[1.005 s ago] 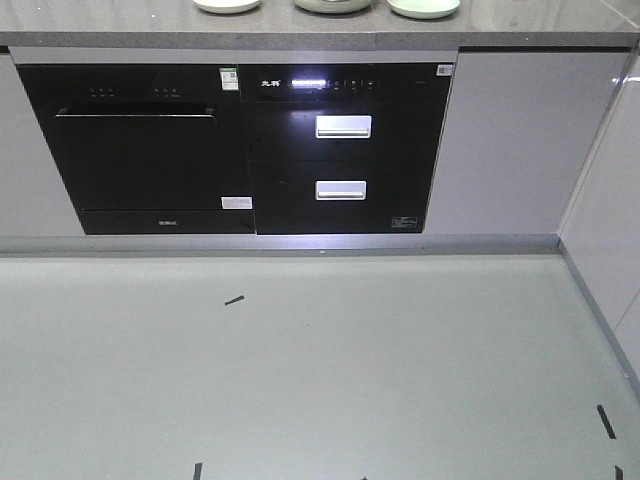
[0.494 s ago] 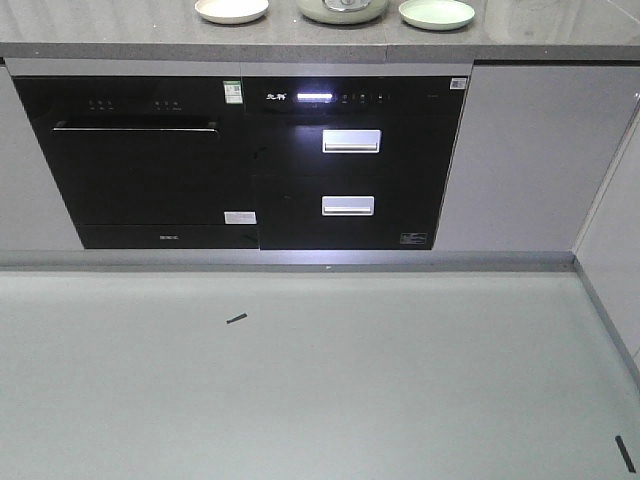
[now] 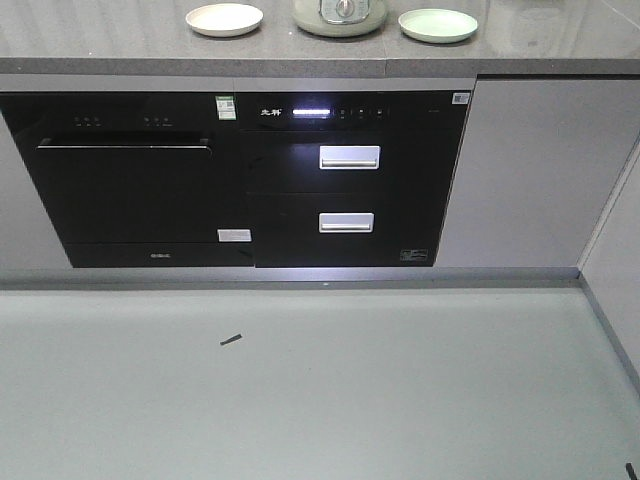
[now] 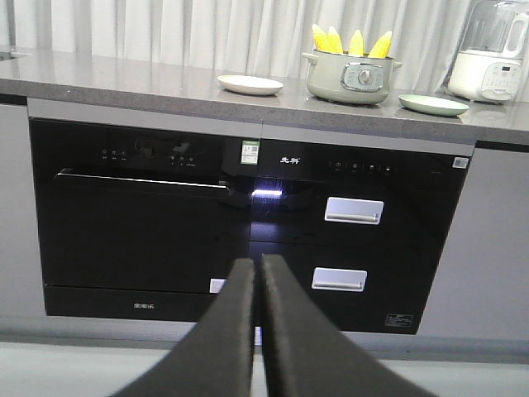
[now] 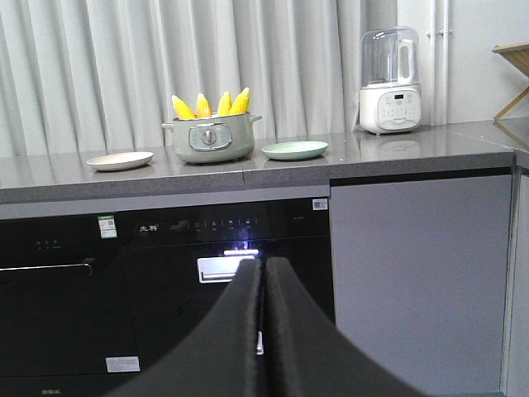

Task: Distribute corn equally
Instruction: 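Drive the base toward the counter with the pot and plates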

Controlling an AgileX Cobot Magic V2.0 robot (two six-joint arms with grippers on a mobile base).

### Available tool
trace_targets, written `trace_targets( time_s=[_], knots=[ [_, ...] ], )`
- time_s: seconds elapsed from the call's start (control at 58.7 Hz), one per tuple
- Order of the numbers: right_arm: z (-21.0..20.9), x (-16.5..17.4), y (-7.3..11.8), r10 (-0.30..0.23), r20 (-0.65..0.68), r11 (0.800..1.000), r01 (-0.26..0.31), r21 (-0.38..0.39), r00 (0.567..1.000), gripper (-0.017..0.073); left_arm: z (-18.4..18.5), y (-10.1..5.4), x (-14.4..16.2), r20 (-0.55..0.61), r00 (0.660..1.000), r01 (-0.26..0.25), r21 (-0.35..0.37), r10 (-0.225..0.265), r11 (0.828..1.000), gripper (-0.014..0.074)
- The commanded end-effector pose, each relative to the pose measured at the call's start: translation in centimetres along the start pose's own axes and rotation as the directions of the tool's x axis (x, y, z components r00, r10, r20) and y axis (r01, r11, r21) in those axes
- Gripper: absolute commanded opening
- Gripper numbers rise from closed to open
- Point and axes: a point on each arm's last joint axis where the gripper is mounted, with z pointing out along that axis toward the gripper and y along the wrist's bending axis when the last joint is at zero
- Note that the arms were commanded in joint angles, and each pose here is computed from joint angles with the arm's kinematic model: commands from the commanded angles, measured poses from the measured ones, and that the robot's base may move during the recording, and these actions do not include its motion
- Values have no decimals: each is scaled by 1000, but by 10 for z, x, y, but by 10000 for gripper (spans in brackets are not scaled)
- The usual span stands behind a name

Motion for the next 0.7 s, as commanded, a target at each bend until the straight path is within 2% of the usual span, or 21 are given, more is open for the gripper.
trace_targets(
  time_s=[0.0,0.682],
  knots=[
    [0,-1,1,-9,62,1000,9,-6,998,-2,-1,-2,-14,89,996,8,13,-9,1000,-6],
    [0,-1,1,-9,62,1000,9,-6,998,-2,-1,-2,-14,89,996,8,13,-9,1000,-6]
  ],
)
